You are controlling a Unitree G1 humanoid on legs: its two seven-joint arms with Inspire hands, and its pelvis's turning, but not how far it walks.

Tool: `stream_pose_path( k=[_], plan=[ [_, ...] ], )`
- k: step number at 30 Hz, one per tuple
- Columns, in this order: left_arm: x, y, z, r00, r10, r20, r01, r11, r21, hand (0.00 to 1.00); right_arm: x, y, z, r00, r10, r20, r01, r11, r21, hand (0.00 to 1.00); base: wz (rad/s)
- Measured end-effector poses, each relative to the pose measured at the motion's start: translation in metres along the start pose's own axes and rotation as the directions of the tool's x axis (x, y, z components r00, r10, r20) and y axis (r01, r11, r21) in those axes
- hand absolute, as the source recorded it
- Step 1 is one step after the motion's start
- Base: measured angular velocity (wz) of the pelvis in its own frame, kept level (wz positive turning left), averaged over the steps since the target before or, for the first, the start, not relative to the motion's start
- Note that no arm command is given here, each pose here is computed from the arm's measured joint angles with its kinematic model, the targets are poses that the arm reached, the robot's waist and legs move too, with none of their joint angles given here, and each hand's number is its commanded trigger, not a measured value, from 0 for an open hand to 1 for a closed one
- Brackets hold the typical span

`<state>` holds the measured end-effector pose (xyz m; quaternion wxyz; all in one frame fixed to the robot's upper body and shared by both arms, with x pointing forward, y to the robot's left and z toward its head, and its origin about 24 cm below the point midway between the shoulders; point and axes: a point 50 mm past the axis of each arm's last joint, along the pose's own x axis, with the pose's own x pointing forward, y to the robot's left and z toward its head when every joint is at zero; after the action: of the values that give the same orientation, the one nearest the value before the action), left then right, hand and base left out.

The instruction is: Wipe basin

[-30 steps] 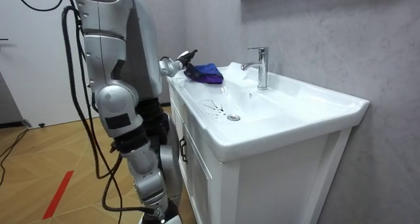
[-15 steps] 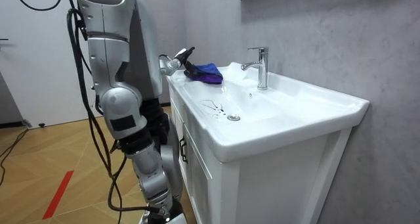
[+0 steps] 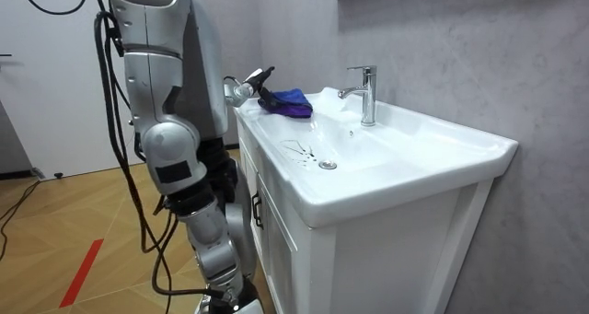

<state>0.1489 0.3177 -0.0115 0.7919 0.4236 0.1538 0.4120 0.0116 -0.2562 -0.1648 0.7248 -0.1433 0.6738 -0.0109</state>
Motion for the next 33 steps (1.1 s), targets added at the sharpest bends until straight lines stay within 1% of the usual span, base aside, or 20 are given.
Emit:
stream_pose_path(
  k=[3,7,9,16,20,24,28,33],
  plan=[
    [-0.001,0.000,-0.002,1.000,-0.003,-0.006,0.003,1.000,0.018,0.00,0.000,0.000,-0.001,1.000,0.000,0.000,0.000,1.000,0.000,0.00,0.00],
    [-0.002,0.000,0.000,0.999,-0.008,0.039,0.005,0.996,0.084,0.00,-0.001,0.001,-0.005,1.000,0.002,-0.003,-0.002,1.000,-0.002,0.00,0.05],
    [-0.004,-0.003,0.001,0.999,-0.022,0.050,0.017,0.995,0.094,0.00,-0.001,0.001,-0.006,1.000,0.006,-0.006,-0.006,1.000,-0.002,0.00,0.02],
    [-0.005,-0.007,0.008,0.996,-0.058,0.074,0.050,0.994,0.099,0.00,-0.001,0.001,-0.008,1.000,0.011,-0.014,-0.011,1.000,-0.002,0.00,0.00],
    [-0.004,-0.006,0.010,0.995,-0.050,0.084,0.042,0.995,0.093,0.00,-0.001,0.001,-0.008,1.000,0.011,-0.012,-0.011,1.000,-0.003,0.00,0.00],
    [0.000,-0.007,0.022,0.992,-0.038,0.120,0.029,0.997,0.074,0.00,-0.002,0.002,-0.016,0.999,0.014,-0.033,-0.014,1.000,-0.001,0.00,0.00],
    [0.003,-0.006,0.034,0.983,-0.035,0.180,0.016,0.995,0.103,0.00,-0.003,0.003,-0.020,0.999,0.012,-0.036,-0.012,1.000,-0.001,0.00,0.00],
    [0.004,-0.006,0.036,0.982,-0.032,0.185,0.010,0.993,0.114,0.00,-0.003,0.003,-0.022,0.999,0.007,-0.045,-0.007,1.000,-0.001,0.00,0.00]
  ],
)
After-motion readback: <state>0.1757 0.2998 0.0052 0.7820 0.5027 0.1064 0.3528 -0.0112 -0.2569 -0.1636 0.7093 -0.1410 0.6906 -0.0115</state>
